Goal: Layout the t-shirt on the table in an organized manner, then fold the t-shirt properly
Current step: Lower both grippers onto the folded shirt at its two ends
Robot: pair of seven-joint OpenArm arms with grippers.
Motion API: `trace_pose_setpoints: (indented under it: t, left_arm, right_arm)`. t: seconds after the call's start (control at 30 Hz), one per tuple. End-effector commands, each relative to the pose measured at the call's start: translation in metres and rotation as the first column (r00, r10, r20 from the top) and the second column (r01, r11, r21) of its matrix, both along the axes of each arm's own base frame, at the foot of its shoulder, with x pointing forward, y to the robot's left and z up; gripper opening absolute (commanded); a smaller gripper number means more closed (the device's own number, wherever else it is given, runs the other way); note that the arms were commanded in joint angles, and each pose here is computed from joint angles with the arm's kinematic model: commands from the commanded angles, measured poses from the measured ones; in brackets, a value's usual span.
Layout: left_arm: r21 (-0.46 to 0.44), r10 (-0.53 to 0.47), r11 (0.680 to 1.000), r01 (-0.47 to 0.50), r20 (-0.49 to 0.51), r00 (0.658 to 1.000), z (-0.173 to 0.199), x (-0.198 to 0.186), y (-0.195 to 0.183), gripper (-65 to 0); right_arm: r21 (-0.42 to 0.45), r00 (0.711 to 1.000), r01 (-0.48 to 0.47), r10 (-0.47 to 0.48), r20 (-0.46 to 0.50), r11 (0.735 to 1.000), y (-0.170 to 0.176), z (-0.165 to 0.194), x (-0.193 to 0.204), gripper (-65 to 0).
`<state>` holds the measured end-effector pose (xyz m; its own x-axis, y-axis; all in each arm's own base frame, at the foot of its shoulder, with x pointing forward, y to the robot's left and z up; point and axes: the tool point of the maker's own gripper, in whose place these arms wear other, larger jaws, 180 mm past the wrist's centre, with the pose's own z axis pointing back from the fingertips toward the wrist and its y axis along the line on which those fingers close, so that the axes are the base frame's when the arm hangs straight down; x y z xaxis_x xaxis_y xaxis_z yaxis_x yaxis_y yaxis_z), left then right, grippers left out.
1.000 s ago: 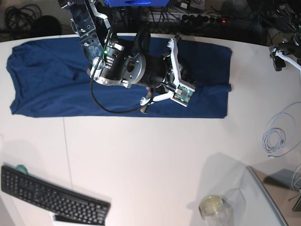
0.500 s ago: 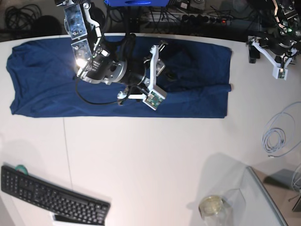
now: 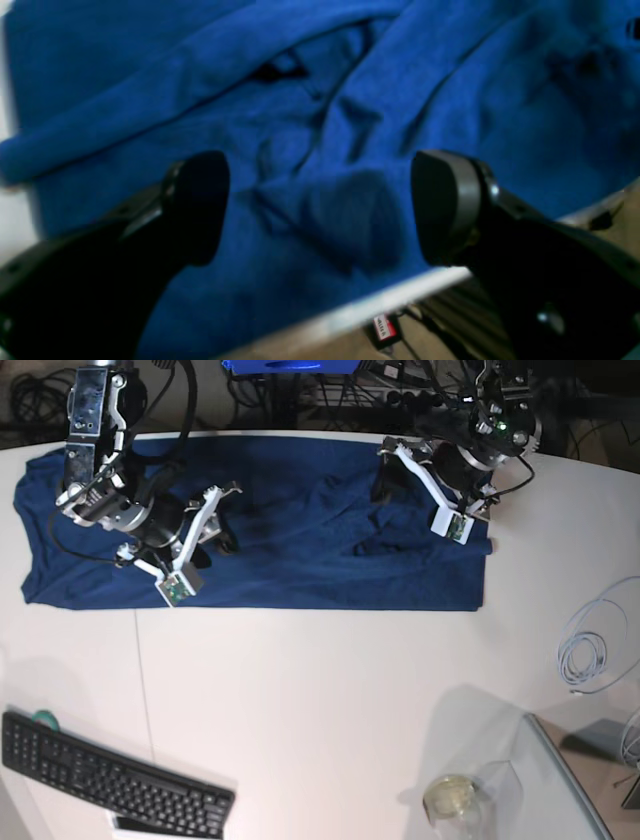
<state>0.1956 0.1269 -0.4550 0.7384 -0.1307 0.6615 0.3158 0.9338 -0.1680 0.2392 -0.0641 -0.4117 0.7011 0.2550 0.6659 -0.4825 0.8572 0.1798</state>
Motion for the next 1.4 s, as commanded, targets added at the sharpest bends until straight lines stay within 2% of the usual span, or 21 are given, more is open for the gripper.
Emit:
trace_pose_setpoints:
  t: [0.0,0.1,0.27,0.33,0.47,0.6,0.8,0.93,1.1,1.37]
  left_arm:
    - [-0.012,0.011,1.0,-0.011,0.029,1.0,0.004,0.01,0.002,-11.0]
    - [-0.024,0.02,1.0,-0.02,0.006,1.0,-0.007,0.015,0.002,-11.0]
    - [-0.03,0.023,0.999,-0.023,0.008,1.0,-0.008,0.021,0.001,-12.5]
    - [-0.03,0.023,0.999,-0.023,0.008,1.0,-0.008,0.021,0.001,-21.4]
    - [-0.026,0.029,0.999,-0.029,0.004,1.0,-0.008,0.02,0.004,-46.7]
    - [-0.022,0.032,0.999,-0.032,0.011,0.999,-0.006,0.022,0.005,-65.0]
    - [0.004,0.019,1.0,-0.019,0.11,0.994,0.026,0.038,0.006,-65.0]
    - [0.042,0.097,0.994,-0.106,0.169,0.981,0.045,0.052,0.019,-65.0]
    - [0.055,0.118,0.99,-0.13,0.186,0.975,0.052,0.053,0.024,-65.0]
    - [0.08,0.103,0.989,-0.12,0.198,0.975,0.062,0.059,0.026,-65.0]
  right_arm:
    - [0.019,0.999,0.018,-0.019,0.051,1.0,-0.004,0.012,0.01,-40.4]
    - [0.007,0.996,0.07,-0.071,0.045,0.998,-0.021,0.01,0.011,-40.5]
    - [-0.001,0.994,0.097,-0.096,0.046,0.995,-0.031,0.01,0.012,-40.5]
    - [-0.001,0.994,0.097,-0.096,0.046,0.995,-0.031,0.01,0.012,-40.5]
    - [-0.001,0.994,0.097,-0.096,0.046,0.995,-0.031,0.01,0.012,-40.5]
    - [0.001,0.994,0.094,-0.094,0.051,0.996,-0.03,0.011,0.014,-40.5]
    - [0.004,0.994,0.091,-0.091,0.052,0.996,-0.028,0.012,0.014,-40.5]
    - [0.004,0.994,0.091,-0.091,0.052,0.996,-0.028,0.012,0.014,-40.5]
    - [0.009,0.995,0.091,-0.091,0.046,0.996,-0.026,0.01,0.014,-40.5]
    - [0.036,0.995,0.092,-0.09,-0.04,0.995,-0.02,-0.017,0.01,-40.5]
